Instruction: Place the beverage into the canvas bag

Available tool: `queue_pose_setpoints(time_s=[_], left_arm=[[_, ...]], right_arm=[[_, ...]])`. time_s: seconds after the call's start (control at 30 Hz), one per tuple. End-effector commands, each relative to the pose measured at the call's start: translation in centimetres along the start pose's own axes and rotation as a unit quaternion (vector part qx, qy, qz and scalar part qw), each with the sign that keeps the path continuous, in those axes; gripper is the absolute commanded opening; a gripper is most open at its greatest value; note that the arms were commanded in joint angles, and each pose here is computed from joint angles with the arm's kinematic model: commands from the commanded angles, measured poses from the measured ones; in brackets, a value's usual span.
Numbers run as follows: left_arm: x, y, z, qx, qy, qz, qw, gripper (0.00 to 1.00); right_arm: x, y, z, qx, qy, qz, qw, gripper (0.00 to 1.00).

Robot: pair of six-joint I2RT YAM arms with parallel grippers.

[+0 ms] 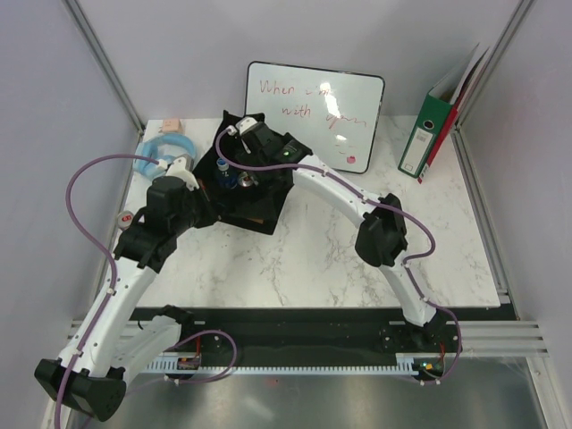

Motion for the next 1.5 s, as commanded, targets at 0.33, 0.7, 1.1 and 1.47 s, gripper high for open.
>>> queue_pose_setpoints(time_s=[0.33,0.7,1.1,1.47], left_arm=[[-0.9,-1.1,0.9,0.004,-0.021,-0.026,0.999,0.02],[-1.0,-1.2,0.8,0.001,-0.020,-0.028,0.999,0.02],[-1.1,-1.2,0.8,-0.001,-0.019,-0.032,0.999,0.02],[-1.2,-1.4,1.2,0.001,-0.026,-0.026,0.999,0.16]], right_arm=[[1.4,-1.0,-0.1,0.011,-0.010,-0.032,0.999,0.55],[-1.3,-2.2,1.9,0.022,-0.041,-0.036,0.998,0.77],[-5.7,-3.3,5.3,0.056,-0.100,-0.021,0.993,0.89],[-13.2,-3.7,9.6,0.097,-0.196,0.016,0.976,0.89]])
Point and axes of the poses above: each gripper's point midway between its finger pads, its own x axis out along the fingers, its own y axis along the line the jaws close on, z = x × y, the point moved 4 cm from there along -x, back along the fingers, and after that the axes turned 11 degrees about -x, right-handed, at the moved point
